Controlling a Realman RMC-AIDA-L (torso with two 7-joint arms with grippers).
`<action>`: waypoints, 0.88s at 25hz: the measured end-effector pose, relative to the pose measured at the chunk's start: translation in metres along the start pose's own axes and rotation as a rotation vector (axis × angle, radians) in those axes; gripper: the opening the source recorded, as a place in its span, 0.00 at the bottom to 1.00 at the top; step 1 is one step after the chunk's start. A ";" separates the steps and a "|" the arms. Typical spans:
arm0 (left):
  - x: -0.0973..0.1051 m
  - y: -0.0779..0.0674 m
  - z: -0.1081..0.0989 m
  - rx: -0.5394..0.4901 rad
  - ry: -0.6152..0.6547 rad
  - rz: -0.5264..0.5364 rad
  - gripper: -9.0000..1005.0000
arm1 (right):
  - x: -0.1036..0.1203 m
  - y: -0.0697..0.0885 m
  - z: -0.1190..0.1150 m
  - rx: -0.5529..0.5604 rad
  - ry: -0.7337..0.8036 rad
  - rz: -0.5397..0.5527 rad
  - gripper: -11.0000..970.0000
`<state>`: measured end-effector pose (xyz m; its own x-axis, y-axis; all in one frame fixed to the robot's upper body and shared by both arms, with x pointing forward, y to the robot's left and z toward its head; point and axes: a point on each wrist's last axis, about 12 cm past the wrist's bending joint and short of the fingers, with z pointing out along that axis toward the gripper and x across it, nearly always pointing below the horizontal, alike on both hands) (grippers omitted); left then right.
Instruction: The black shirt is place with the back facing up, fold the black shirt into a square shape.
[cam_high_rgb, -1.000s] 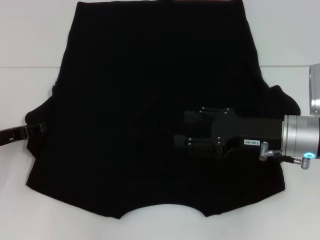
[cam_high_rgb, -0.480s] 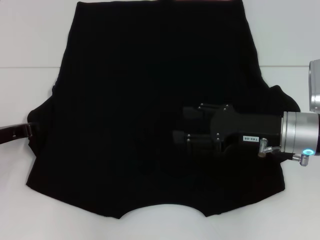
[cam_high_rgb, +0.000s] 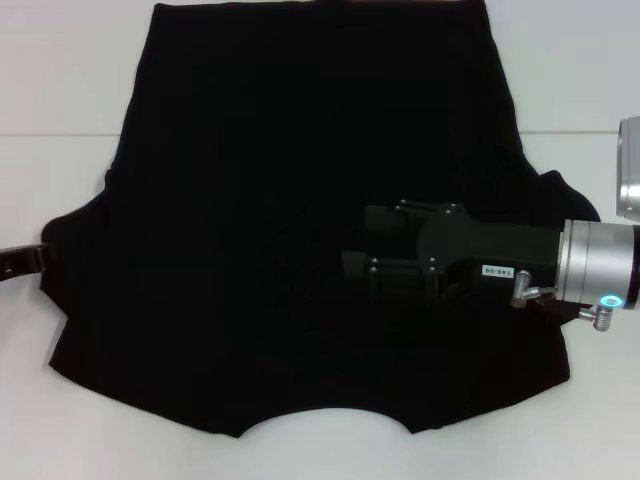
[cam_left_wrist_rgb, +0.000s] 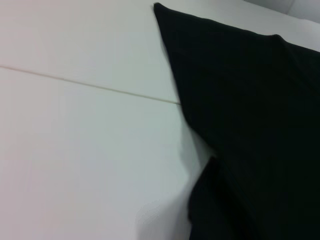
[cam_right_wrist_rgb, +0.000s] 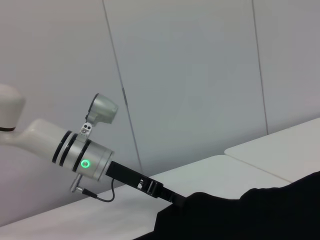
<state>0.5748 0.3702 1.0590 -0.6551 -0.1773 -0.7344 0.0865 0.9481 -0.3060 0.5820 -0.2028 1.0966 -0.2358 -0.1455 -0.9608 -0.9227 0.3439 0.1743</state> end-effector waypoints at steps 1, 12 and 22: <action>0.000 0.002 -0.002 -0.007 -0.004 -0.001 0.01 | 0.000 0.000 0.001 0.000 -0.002 0.001 0.82; 0.010 0.025 -0.024 -0.066 -0.038 -0.056 0.01 | 0.000 0.001 0.011 -0.001 0.003 0.009 0.82; 0.018 0.033 -0.031 -0.083 -0.047 -0.090 0.01 | -0.002 0.001 0.017 -0.009 0.007 -0.002 0.82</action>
<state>0.5427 0.4062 1.0548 -0.6218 -0.2732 -0.7340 -0.0350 0.9459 -0.3225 0.5868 -0.1869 1.0947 -0.2360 -0.1530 -0.9596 -0.9259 0.3352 0.1742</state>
